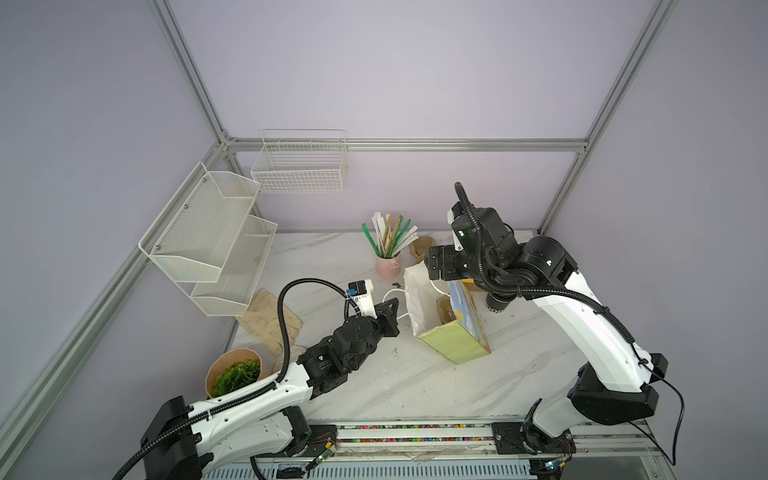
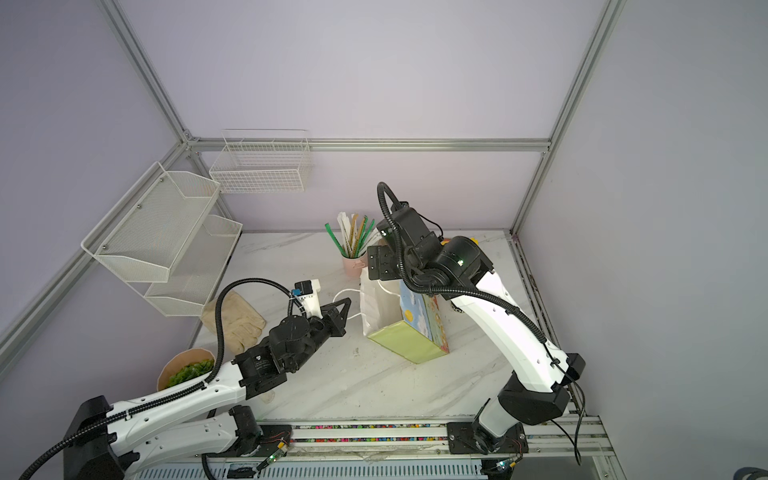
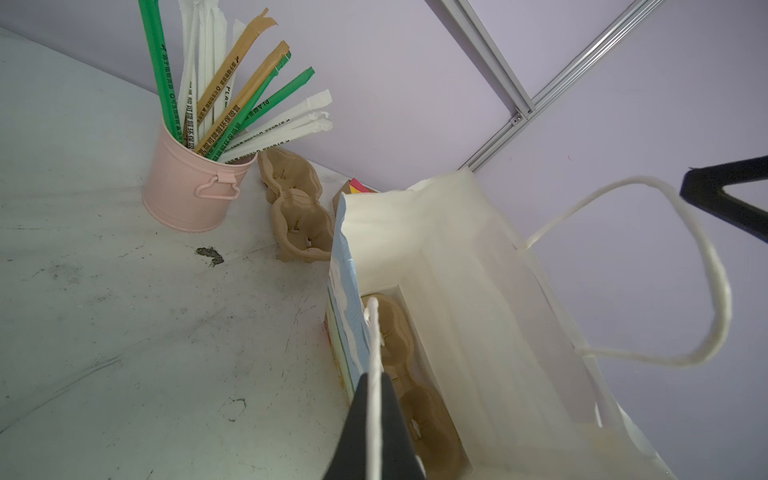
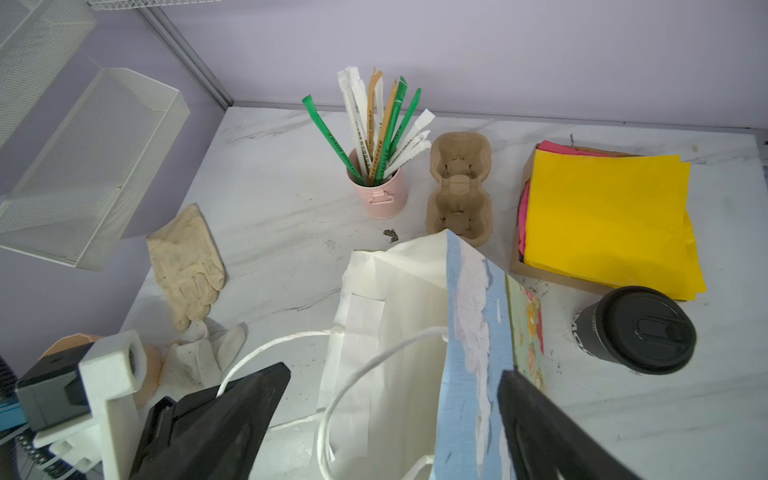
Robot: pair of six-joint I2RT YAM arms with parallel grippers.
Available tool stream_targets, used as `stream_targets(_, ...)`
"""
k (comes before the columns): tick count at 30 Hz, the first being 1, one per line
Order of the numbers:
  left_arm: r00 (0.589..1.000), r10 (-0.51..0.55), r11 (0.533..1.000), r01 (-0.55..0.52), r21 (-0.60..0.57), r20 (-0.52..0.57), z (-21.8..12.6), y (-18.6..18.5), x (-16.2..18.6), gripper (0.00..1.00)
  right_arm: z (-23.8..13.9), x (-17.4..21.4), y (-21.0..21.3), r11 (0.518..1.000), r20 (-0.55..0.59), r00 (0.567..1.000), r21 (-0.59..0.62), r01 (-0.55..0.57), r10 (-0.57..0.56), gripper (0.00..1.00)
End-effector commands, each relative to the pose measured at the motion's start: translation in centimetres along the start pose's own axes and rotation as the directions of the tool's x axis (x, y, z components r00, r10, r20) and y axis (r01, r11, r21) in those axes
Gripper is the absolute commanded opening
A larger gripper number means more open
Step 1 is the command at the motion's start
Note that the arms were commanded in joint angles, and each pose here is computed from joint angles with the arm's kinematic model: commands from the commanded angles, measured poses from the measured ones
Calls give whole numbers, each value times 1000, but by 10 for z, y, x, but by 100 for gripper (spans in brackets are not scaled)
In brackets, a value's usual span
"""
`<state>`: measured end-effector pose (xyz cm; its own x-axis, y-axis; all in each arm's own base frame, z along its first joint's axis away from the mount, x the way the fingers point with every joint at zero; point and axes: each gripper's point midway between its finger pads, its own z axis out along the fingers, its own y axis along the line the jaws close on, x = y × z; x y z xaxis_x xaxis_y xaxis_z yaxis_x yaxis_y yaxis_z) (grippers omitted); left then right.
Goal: Pack the takeout coffee
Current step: 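Raise the right gripper out of the bag while the left gripper holds the bag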
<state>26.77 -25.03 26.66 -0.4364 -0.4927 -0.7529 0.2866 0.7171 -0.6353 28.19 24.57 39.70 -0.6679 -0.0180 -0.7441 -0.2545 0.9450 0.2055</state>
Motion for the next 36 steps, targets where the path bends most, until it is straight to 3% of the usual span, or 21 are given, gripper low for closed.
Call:
stream_targets(1,995,-34,993,24,111,91,-4,-47,-45,2,-13,12,-15,1000,-11,1000,24,-19,19,90)
stream_targets(8,996,-27,994,17,112,85,-1,-50,-44,2,2,26,1,999,-43,999,-41,-30,28,87)
stream_targets(16,996,-26,994,17,104,85,0,-51,-45,2,20,39,-3,1000,-82,997,17,-6,8,65)
stream_targets(20,996,-23,995,15,98,81,1,-50,-45,2,10,31,-13,998,-43,999,62,-16,19,41)
stream_targets(29,996,-16,997,8,80,91,-1,-47,-48,2,-1,38,-27,997,-9,999,66,-47,48,0)
stream_targets(36,995,-16,997,9,79,94,-3,-47,-50,2,-15,40,-53,988,62,991,96,-123,118,0)
